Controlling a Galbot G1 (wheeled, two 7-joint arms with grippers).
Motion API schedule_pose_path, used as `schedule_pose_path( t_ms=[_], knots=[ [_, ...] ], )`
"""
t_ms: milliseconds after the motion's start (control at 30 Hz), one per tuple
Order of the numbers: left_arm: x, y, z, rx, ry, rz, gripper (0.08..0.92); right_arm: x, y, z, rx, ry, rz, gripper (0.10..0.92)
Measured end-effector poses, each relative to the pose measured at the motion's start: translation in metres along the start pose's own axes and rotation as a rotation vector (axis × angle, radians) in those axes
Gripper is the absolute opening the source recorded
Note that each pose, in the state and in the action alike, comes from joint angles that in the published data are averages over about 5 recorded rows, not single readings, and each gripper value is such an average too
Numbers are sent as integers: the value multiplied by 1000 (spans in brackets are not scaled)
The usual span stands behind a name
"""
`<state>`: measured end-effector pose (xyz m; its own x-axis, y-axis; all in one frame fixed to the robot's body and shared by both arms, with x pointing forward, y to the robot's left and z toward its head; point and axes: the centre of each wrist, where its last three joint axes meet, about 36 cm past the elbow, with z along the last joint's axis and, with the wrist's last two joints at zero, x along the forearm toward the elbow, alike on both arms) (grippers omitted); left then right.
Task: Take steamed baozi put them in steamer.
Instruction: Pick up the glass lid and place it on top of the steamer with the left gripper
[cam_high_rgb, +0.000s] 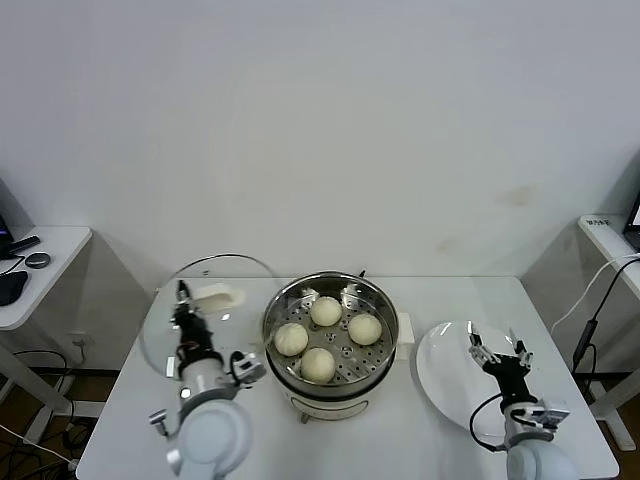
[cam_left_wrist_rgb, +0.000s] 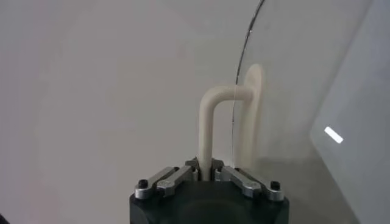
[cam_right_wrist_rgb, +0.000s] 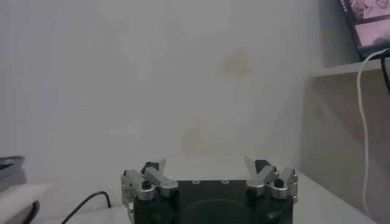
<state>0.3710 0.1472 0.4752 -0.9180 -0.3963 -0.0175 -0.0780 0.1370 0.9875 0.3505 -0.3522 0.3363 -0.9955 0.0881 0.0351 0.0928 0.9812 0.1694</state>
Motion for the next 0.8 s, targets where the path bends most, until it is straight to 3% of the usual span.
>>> schedule_pose_path(
  t_ms=[267, 433, 600, 800],
  knots=[
    [26, 4, -55, 93, -181, 84, 174, 2, 2, 4, 4, 7, 14, 823],
    [35, -2, -86, 105, -267, 115, 174, 3, 2, 4, 3, 7, 21, 823],
    [41, -12, -112, 87, -324, 115, 174, 1, 3, 4, -1, 5, 26, 823],
    [43, -31, -130, 30, -347, 106, 174, -1, 4, 5, -3, 5, 24, 823]
  ],
)
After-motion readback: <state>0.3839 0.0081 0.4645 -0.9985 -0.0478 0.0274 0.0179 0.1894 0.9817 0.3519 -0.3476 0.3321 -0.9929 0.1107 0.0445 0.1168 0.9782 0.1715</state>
